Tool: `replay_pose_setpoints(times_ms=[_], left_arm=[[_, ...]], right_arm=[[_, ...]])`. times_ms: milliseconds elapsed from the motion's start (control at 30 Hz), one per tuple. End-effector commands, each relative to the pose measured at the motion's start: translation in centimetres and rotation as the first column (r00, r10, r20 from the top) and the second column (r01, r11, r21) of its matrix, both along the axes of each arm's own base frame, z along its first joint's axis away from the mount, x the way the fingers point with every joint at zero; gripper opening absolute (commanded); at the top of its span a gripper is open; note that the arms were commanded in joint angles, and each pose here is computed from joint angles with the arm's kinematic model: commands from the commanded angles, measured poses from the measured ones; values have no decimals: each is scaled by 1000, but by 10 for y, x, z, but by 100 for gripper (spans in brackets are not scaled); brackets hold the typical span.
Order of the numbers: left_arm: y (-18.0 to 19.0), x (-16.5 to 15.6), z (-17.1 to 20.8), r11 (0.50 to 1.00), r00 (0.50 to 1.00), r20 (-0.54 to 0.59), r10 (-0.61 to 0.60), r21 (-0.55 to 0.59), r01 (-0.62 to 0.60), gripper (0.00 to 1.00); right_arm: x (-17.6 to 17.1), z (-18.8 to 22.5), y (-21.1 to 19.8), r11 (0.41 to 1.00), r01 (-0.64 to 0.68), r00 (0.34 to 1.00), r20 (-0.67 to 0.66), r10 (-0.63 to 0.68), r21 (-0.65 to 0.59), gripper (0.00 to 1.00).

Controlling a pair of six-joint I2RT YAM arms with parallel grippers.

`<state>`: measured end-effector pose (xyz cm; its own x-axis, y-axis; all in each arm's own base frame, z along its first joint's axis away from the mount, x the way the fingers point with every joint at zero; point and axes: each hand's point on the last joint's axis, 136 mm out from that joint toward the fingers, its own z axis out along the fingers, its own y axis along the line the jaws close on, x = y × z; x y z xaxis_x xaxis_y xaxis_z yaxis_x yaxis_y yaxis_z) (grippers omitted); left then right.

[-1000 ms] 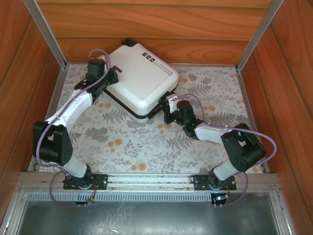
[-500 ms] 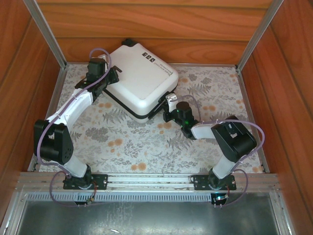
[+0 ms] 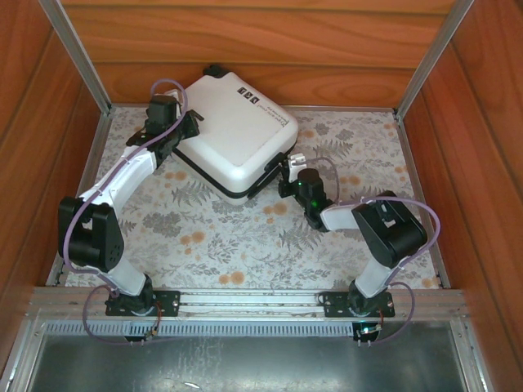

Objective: Pack the luggage

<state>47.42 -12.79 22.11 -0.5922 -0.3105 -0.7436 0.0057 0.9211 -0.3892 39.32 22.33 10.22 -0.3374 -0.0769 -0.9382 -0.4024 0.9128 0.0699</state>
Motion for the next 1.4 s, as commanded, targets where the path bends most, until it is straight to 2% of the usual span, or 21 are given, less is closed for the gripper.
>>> replay_pose_setpoints(times_ms=[0,167,367,633,733,900,1100,1367], left_arm=[[46,-81,-146,977,847,-520,114,213,0,0],[48,-82,-147,975,845,-521,118,221,1,0],[47,-84,-148,975,842,-528,112,222,10,0],[48,-84,-149,975,839,-532,114,222,9,0],[47,-84,-150,975,836,-537,112,221,11,0],[49,-85,-150,973,835,-538,117,229,12,0],[50,-85,-151,971,833,-539,121,238,13,0],[49,-85,-152,972,832,-543,119,236,14,0]], right_arm=[[20,12,-43,984,175,985,5,-175,26,0],[30,26,-54,987,153,988,-15,-152,53,0],[41,32,-58,994,49,995,-96,-40,93,0],[53,32,-70,997,40,996,-86,-35,59,0],[63,20,-72,998,49,994,-104,-44,44,0],[76,19,-82,994,95,992,-83,-91,46,0],[82,19,-83,994,90,995,-44,-87,56,0],[101,25,-102,970,229,973,-35,-227,85,0]])
